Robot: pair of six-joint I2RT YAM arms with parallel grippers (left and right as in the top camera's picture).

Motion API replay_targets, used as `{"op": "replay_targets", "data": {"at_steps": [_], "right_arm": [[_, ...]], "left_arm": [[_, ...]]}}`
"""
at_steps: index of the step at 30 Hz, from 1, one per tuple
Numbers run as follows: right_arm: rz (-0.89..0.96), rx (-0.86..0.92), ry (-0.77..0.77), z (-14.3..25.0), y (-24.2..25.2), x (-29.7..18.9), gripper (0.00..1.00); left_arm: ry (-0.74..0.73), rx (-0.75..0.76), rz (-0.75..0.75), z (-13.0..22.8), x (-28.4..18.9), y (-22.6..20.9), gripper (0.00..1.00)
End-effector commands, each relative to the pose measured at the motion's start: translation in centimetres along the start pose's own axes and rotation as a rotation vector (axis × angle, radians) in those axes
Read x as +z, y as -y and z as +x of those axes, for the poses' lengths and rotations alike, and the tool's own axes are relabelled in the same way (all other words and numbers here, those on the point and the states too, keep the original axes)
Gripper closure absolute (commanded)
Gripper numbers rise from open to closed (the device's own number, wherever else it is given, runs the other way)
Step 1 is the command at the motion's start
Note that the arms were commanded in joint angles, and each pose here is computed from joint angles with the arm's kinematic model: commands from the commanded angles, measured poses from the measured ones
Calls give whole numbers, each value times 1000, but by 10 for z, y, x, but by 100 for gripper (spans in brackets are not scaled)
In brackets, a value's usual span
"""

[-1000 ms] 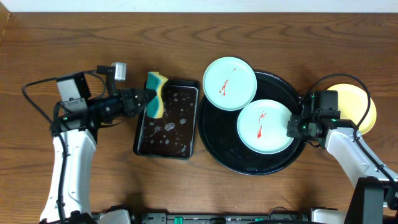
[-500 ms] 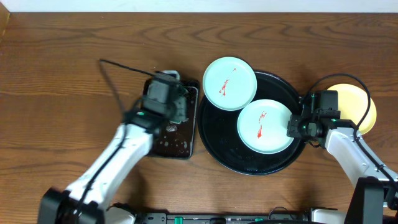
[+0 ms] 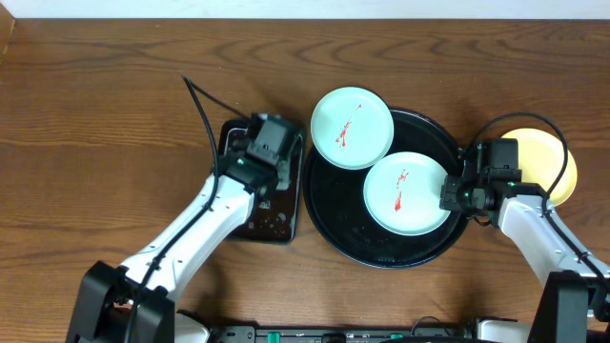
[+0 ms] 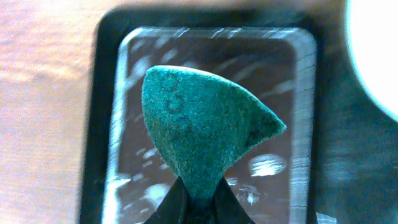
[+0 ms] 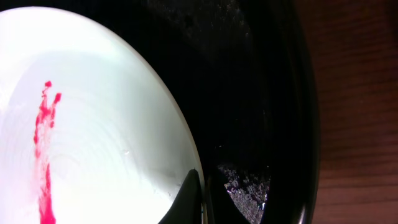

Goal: Clean dirty plates on tray and stack at the side
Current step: 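Scrub the pale green plate in the round tray with the left-held sponge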

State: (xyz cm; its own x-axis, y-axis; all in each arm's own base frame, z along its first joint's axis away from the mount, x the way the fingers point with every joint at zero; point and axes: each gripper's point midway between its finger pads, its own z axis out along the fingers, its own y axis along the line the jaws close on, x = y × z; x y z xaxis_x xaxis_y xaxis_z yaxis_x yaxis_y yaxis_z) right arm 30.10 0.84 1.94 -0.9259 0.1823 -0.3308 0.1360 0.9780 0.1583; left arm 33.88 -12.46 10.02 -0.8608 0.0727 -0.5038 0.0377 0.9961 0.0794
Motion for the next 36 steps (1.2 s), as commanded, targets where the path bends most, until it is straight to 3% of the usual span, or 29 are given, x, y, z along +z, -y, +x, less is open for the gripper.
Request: {"op": "replay_targets", "data": {"at_steps": [1,6,12,18,23,28,36], "right_arm": [[22,4,2,-1,2,1,99],[21,4,1,-1,2,1,99],[18,4,-1,-1,1,1,99],[18,4,-1,-1,1,1,99],[19,4,-6,1,1,1,99],[19,5,-10,2,1,1,99],[21,6,-21,4,2,1,99]], "left_arm": [[30,-42,273,-24,-27,54,93],[76,-95,560,-39,-50,124,93],[54,-193,666,-33,-39,185,92],[-36,-142,804,4,-23,252,93],[-66,-135,868,22,-14,282,92],[-74,-127,840,34,6,289,93],[-85,-151,511,40,66,221,92]]}}
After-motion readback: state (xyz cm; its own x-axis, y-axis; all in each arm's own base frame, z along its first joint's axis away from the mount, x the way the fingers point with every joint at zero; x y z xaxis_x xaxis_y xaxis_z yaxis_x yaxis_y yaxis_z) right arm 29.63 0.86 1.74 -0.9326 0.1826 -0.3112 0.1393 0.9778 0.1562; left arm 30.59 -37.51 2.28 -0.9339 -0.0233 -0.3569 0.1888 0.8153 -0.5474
